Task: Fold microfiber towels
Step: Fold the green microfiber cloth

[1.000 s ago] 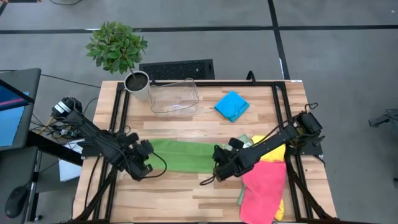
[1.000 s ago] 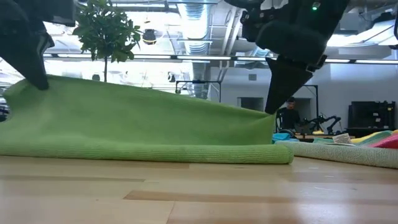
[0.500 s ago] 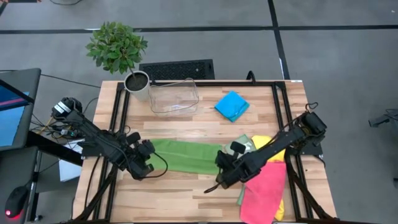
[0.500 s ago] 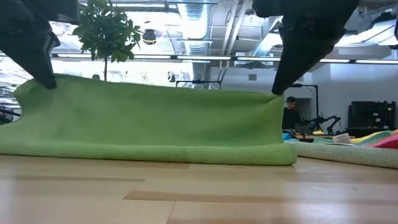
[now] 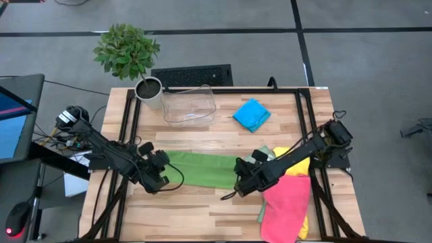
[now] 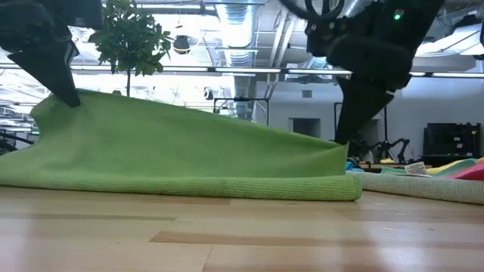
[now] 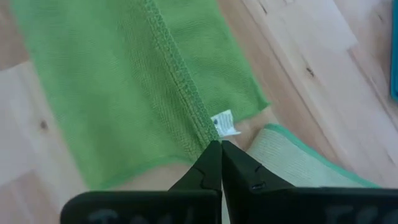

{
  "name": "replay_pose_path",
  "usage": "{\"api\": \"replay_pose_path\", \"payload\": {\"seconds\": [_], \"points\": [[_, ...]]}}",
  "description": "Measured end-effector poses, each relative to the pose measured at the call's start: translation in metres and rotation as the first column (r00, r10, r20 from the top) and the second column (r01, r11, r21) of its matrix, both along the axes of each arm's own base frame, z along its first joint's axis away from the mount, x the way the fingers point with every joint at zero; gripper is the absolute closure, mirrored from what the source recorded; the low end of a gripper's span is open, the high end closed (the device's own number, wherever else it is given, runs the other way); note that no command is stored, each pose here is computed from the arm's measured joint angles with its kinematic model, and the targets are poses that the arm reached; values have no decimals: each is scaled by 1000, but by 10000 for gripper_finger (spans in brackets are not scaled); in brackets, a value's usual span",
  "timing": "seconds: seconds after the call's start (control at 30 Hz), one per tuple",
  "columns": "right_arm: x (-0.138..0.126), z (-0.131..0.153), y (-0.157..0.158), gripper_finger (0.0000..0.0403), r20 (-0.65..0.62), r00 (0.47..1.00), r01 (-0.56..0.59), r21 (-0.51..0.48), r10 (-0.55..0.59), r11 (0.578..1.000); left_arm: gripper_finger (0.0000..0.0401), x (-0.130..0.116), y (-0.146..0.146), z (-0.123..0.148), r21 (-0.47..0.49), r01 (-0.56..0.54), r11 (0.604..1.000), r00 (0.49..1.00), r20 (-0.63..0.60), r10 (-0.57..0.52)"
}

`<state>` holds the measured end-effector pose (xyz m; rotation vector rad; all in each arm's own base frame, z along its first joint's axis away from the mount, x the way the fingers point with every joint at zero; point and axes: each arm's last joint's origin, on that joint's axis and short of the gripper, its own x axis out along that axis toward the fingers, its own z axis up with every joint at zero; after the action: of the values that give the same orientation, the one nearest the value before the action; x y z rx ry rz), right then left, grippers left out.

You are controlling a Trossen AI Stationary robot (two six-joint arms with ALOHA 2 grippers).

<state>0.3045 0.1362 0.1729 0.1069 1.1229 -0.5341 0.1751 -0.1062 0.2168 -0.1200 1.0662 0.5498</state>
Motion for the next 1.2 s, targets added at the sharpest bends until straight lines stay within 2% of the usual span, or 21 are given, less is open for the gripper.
{"api": "replay_pose_path", "payload": {"seconds": [0.23, 0.4, 0.7, 1.03, 1.2], "points": [[4, -2, -13, 377, -4, 1000, 23, -22, -23, 999, 401, 0, 0, -1, -2, 0, 1000, 1000, 1, 0], [10, -2, -19, 376, 10, 1000, 12, -23, -12, 1000, 401, -6, 2, -17, -31, -23, 999, 999, -34, 22], [11, -2, -22, 366, 6, 1000, 20, -14, -20, 1000, 396, -7, 4, -24, -12, -28, 1000, 1000, -15, 27], [14, -2, -31, 328, -1, 999, 39, -6, -39, 999, 329, -5, 5, -24, 7, -23, 1000, 1000, 7, 23], [15, -2, -36, 310, -5, 999, 48, -9, -48, 999, 289, -4, 6, -23, 63, 0, 998, 1000, 24, -1]]}}
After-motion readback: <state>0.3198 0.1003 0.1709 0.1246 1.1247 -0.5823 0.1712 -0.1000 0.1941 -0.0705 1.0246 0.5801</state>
